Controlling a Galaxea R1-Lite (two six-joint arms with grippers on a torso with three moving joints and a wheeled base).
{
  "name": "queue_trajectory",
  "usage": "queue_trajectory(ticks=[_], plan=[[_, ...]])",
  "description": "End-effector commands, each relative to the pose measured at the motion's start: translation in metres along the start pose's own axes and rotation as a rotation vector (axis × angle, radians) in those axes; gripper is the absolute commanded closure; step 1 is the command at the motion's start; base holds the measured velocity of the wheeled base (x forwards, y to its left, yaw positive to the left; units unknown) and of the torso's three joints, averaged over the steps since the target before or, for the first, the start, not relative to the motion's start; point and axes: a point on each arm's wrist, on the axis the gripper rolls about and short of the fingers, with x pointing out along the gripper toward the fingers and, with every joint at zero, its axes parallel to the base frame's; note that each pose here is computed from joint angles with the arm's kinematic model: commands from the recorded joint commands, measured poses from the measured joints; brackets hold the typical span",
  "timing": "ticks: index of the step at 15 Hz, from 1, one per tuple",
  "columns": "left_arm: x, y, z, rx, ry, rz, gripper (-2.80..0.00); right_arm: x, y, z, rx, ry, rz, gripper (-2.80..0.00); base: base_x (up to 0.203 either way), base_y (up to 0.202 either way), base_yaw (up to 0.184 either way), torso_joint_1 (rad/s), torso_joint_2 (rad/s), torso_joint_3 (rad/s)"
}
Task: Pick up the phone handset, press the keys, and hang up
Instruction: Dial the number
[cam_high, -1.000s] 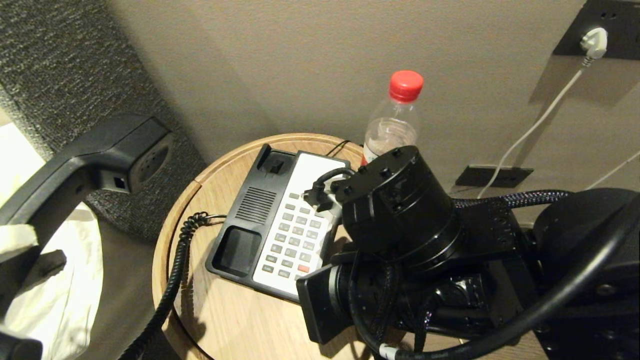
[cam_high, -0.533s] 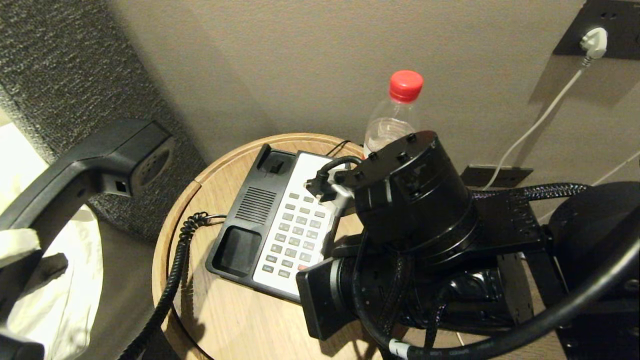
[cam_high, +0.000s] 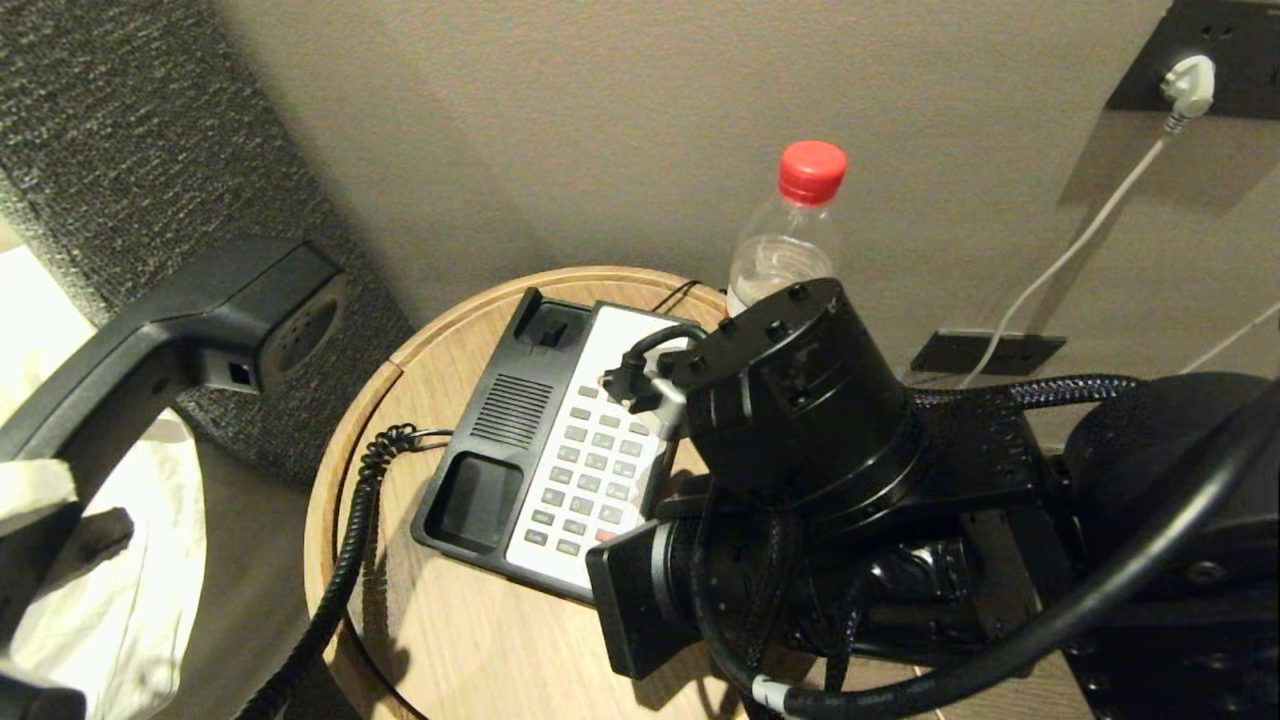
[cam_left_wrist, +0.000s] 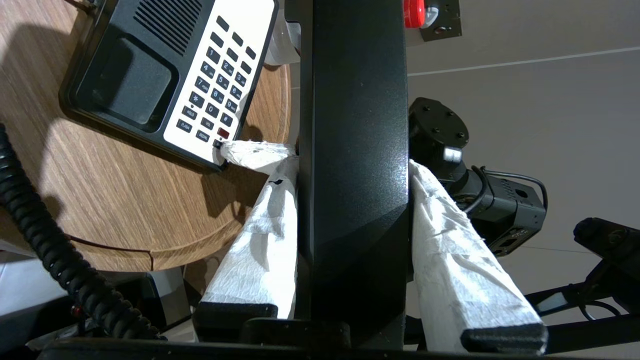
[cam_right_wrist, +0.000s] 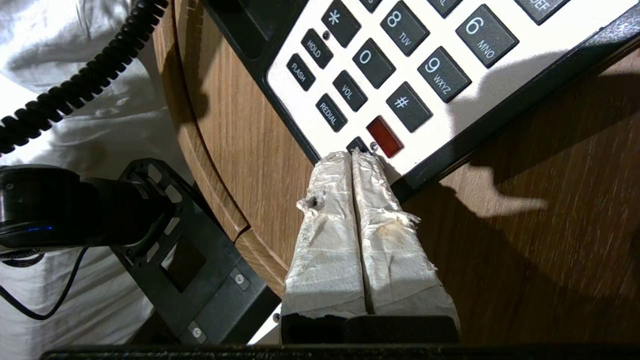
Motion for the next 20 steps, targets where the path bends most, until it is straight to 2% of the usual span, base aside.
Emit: queue_trajectory(ticks=[1, 20], plan=[[-0.0001, -0.0001, 0.0000, -0.006, 0.000, -0.001, 0.00, 0.0031, -0.0006, -0.0012, 0.001, 0.008, -0.005, 0.00, 0.000, 0.000, 0.000, 0.000, 0.00, 0.000], [0.0001, 0.0015, -0.0012, -0.007, 0.009, 0.001, 0.00, 0.0019, -0.0079, 0.0034, 0.017, -0.004, -0.018, 0.00, 0.000, 0.000, 0.000, 0.000, 0.00, 0.000]])
